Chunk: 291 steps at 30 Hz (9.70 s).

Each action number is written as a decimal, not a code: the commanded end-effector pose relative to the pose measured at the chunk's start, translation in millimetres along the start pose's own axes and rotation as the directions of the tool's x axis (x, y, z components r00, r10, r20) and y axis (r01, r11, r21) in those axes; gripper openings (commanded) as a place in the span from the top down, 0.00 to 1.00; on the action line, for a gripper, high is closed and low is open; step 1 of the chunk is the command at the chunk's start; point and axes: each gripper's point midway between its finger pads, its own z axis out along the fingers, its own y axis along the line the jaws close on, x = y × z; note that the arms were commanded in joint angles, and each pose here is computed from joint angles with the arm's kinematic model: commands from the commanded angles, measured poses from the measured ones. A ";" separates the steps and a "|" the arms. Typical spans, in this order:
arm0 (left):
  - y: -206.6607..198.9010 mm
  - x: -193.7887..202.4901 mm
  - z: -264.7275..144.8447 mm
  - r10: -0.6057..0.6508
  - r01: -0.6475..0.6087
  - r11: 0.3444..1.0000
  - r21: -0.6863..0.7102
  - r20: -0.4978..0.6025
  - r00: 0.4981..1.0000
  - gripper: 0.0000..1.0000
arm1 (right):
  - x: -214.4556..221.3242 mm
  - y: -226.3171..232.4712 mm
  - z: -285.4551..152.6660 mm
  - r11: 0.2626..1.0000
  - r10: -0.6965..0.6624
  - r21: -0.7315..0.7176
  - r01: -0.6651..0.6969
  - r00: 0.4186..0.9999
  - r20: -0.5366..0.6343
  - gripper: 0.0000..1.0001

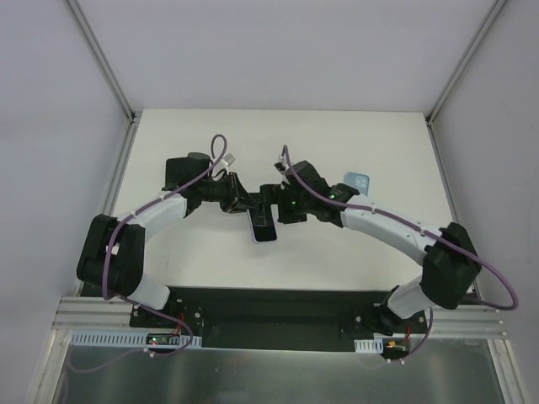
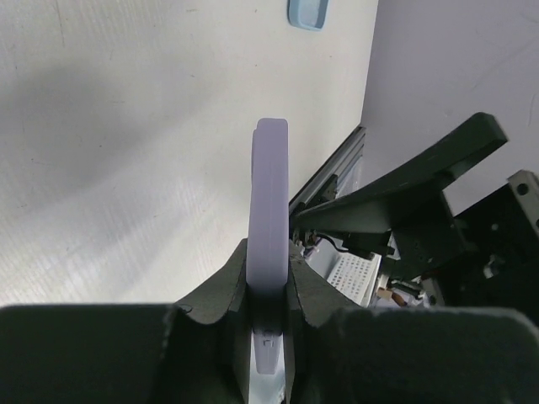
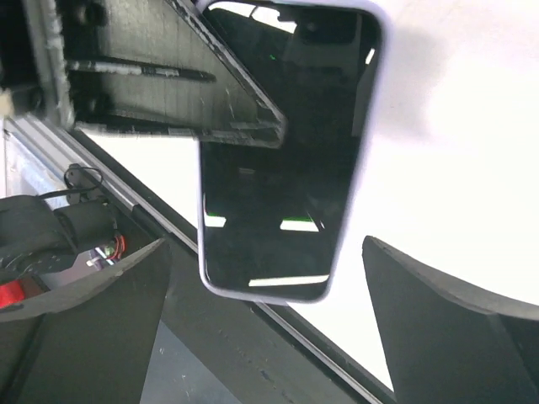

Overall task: Take the phone out of the phone case
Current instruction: Remove the phone case from the phone.

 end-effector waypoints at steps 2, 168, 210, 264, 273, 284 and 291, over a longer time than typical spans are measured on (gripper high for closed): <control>-34.3 -16.5 -17.8 0.056 -0.058 0.992 0.108 0.022 0.998 1.00 | -26.1 -6.1 -58.8 0.996 0.064 -0.071 -0.050 0.976 0.207 0.04; -142.8 -34.0 -103.2 0.031 -0.105 0.886 0.453 0.167 0.985 1.00 | 44.7 -121.0 -31.7 0.829 0.114 0.537 -0.157 0.987 0.113 0.02; -197.1 -61.5 -129.1 -0.019 -0.127 0.728 0.674 0.204 0.979 1.00 | -119.1 91.3 -187.0 0.402 0.490 -0.914 0.046 0.833 0.257 0.33; -258.5 -68.3 -207.2 -0.296 -0.128 0.366 0.922 0.246 0.923 1.00 | -126.8 174.6 -184.2 0.169 0.016 -0.919 0.355 0.932 0.363 0.99; -253.7 -68.0 -202.6 -0.315 -0.093 0.391 0.916 0.228 0.921 1.00 | -132.4 158.1 -171.8 0.207 -0.002 -0.931 0.299 0.952 0.305 0.99; -252.7 -56.0 -205.5 -0.332 -0.075 0.420 0.904 0.230 0.915 1.00 | -135.7 102.7 -98.5 0.638 0.016 -0.745 0.194 0.964 0.264 0.99; -252.8 -54.2 -206.5 -0.326 -0.085 0.417 0.905 0.237 0.915 1.00 | -143.6 69.7 -80.1 0.847 0.088 -0.524 0.089 0.949 0.304 0.99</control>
